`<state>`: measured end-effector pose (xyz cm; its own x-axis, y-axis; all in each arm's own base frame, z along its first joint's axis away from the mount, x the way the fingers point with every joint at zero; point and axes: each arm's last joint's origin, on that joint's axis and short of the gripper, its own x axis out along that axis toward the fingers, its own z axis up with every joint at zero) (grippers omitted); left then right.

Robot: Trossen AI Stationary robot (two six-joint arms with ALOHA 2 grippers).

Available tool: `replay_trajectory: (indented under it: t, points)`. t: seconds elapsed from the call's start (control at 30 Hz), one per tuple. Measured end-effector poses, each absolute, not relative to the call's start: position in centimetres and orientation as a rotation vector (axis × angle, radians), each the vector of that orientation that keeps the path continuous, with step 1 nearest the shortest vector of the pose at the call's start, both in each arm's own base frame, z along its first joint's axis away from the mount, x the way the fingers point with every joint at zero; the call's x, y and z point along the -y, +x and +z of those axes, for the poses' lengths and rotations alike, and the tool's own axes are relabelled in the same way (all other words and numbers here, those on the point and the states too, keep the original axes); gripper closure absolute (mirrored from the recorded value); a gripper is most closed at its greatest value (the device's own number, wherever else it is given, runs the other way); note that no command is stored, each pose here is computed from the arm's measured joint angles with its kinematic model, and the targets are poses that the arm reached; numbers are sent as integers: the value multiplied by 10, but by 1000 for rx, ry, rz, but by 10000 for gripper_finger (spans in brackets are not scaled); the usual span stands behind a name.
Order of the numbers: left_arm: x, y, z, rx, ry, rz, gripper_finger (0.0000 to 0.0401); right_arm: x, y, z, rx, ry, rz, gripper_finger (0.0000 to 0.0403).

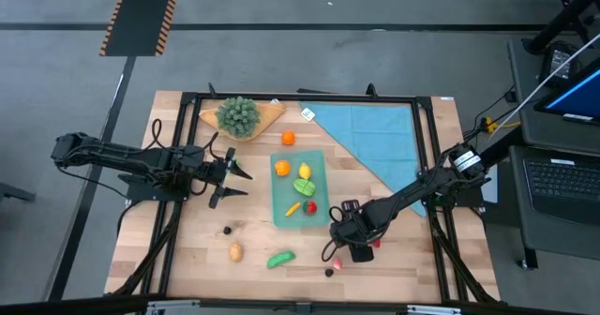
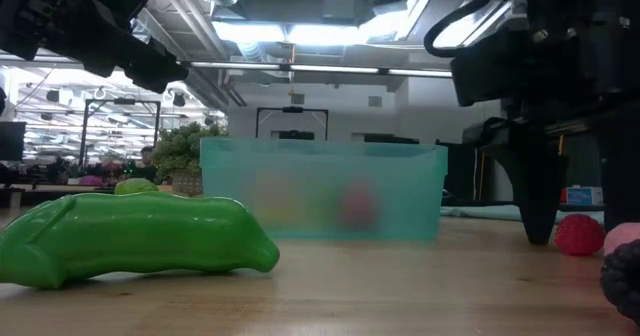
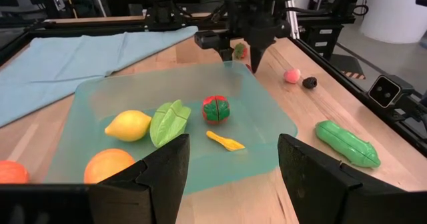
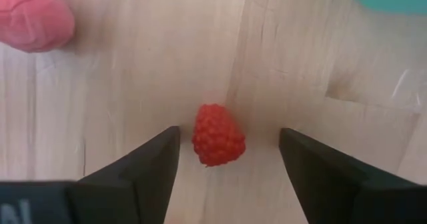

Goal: Pick and placing Produce into tupperware
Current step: Put the raspberry into the bin

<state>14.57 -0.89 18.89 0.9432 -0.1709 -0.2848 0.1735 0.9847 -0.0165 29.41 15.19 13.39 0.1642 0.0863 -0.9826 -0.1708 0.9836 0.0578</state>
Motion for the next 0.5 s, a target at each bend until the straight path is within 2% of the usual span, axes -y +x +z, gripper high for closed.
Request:
replay_trajectory:
  t: [0.5]
  points:
    - [9, 146, 189, -289, 9, -176, 181, -152, 295, 133, -1383, -67, 185, 260]
